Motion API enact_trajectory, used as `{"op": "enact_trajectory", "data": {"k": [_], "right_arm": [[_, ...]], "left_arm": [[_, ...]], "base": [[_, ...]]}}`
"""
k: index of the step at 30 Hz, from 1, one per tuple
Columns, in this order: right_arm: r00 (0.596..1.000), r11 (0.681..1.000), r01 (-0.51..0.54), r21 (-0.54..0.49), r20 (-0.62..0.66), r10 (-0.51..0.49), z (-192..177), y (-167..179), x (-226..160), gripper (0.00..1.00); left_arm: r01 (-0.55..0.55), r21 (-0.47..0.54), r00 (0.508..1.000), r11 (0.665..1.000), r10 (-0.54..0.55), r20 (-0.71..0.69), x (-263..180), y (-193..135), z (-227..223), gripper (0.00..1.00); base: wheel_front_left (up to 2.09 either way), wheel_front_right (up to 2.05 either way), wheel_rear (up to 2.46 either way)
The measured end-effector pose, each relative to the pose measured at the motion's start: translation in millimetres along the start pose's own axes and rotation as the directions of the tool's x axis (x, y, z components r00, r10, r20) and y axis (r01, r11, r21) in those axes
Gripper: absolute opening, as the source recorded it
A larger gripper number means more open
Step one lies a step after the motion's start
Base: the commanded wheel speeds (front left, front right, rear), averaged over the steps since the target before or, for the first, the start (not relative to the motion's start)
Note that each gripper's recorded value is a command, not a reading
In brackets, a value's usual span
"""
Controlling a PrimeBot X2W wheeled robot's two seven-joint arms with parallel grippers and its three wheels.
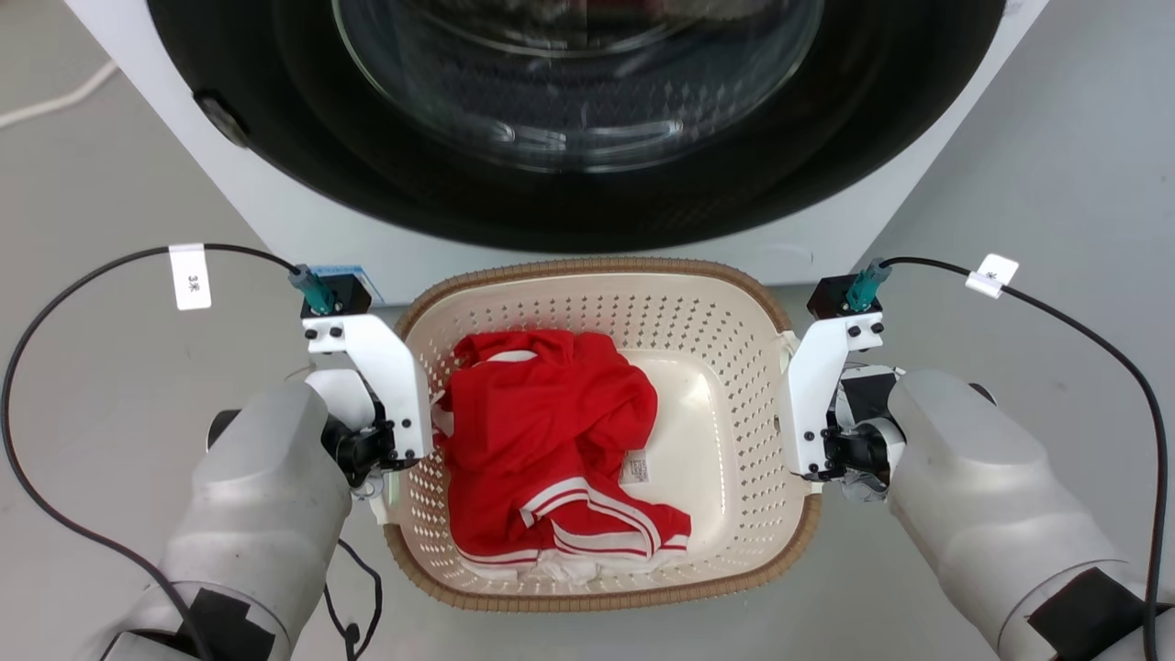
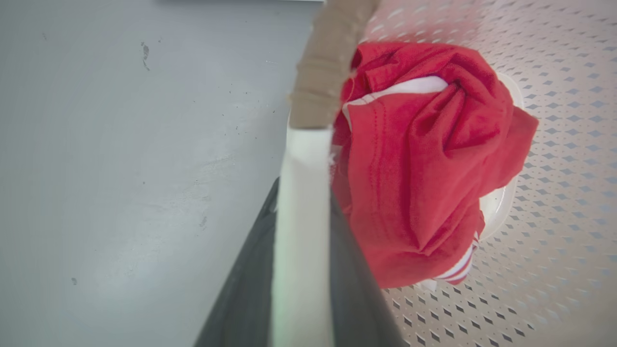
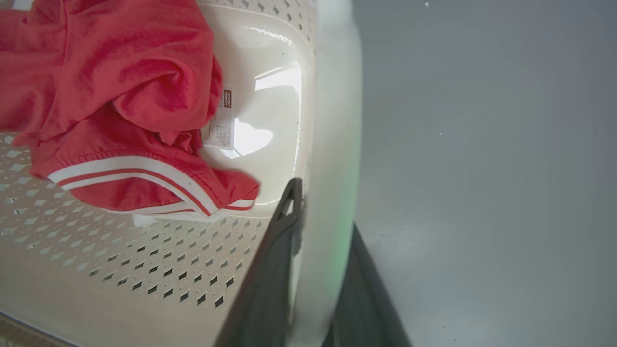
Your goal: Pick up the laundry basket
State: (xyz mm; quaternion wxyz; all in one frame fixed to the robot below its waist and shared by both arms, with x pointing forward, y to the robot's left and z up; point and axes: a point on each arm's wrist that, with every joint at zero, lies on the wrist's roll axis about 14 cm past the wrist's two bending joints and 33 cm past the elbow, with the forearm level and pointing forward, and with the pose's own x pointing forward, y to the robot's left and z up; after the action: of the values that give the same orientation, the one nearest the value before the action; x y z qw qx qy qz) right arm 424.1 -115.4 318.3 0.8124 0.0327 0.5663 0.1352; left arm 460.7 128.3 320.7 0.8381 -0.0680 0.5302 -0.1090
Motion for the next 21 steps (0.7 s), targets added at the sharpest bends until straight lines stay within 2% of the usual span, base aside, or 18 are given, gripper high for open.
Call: {"op": "enact_trajectory", "data": {"k": [11,21], "right_arm": [[0.999,1.000,0.011,-0.010,0.044,-0.010,1.5,10.3,-47.3,0.00],[0.999,1.000,0.003,0.005,0.035,-0.003,-27.8,19.2,-68.7,0.00]], "left_arm": [[0.003,0.023,0.998,1.000,-0.005,0.060,-47.6,-15.5,-1.1,0.00],[0.001,0.036,0.997,0.999,-0.004,0.079,-75.4,-22.7,-23.4,0.00]], "base": [[0.00,0.00,0.00],[0.00,0.00,0.00]]}}
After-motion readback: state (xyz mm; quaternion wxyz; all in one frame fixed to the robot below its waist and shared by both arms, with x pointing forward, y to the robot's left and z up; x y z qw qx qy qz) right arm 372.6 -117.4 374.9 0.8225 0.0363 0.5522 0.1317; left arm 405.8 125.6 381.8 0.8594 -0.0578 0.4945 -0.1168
